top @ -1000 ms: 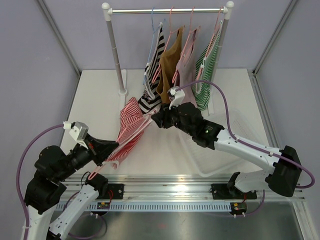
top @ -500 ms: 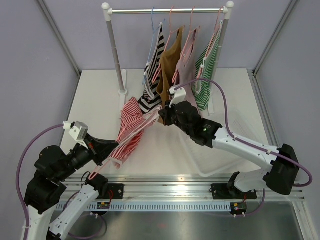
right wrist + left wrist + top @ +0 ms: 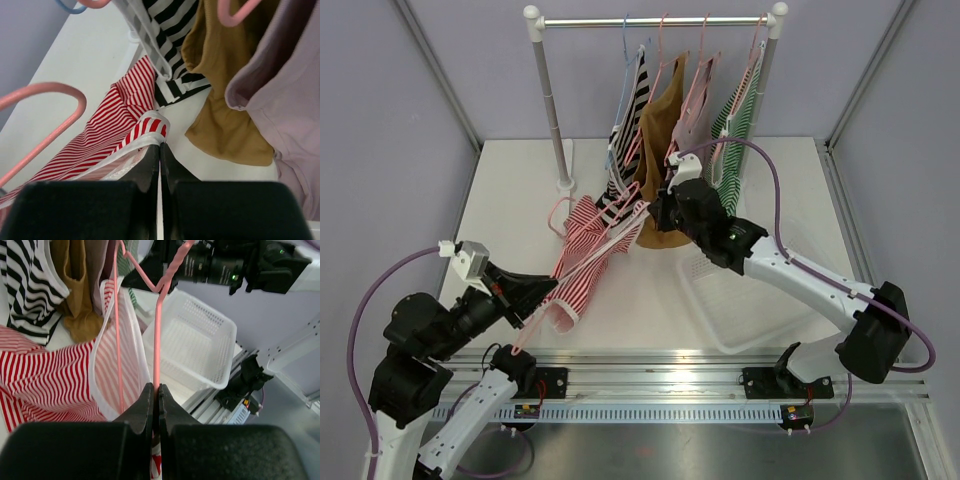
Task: Remove the tank top from the hanger
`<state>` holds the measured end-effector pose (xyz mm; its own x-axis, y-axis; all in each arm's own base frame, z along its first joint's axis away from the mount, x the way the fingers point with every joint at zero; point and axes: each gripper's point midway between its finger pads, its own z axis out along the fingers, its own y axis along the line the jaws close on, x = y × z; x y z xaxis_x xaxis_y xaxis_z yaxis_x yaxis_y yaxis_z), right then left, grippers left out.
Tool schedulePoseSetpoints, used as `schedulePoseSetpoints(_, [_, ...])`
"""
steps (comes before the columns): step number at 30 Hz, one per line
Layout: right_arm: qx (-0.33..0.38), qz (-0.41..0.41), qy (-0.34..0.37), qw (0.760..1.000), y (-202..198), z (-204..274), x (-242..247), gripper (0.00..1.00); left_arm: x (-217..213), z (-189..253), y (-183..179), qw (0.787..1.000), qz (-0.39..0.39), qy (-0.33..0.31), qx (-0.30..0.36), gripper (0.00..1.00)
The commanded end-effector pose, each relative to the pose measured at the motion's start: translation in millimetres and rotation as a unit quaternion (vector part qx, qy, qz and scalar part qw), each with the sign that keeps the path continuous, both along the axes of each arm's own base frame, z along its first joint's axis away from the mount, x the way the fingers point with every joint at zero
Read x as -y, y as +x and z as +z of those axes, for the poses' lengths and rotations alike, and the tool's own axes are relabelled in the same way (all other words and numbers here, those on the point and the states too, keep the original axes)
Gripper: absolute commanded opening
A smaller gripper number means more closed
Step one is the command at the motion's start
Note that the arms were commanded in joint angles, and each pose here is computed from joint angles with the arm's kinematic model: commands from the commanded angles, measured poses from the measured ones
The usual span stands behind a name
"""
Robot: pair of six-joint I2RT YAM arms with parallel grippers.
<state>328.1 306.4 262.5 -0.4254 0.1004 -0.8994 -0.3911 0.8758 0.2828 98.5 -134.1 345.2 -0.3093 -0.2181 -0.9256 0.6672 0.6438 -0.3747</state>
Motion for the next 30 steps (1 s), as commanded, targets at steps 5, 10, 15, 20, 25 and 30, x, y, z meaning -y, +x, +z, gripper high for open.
schedulePoseSetpoints(5, [0.013,0.213,0.127,0.969,-58.2,49.3,-44.4,0.0,8.2,88.2,5.9,0.99,-0.011,-0.087,0.114,0.0])
schedulePoseSetpoints(10, [0.02,0.321,0.182,0.929,-109.4,74.9,-51.2,0.0,7.5,119.6,38.6,0.981,0.034,-0.108,0.157,0.0])
schedulePoseSetpoints(15, [0.012,0.327,0.122,0.937,-125.3,56.5,-50.7,0.0,2.2,152.5,77.3,0.962,0.096,-0.123,0.224,0.0])
schedulePoseSetpoints(20, [0.005,0.214,0.015,0.977,-103.2,26.4,-43.0,0.0,-15.5,186.9,86.2,0.919,0.151,-0.169,0.323,0.0])
schedulePoseSetpoints(25, [-0.073,0.134,-0.126,0.98,-103.5,-57.6,-22.4,0.0,-37.5,204.4,91.1,0.889,0.214,-0.166,0.37,0.0])
schedulePoseSetpoints(30, [-0.097,0.109,-0.103,0.984,-111.8,-86.8,-14.5,0.0,-55.2,202.9,102.4,0.898,0.268,-0.149,0.317,0.0])
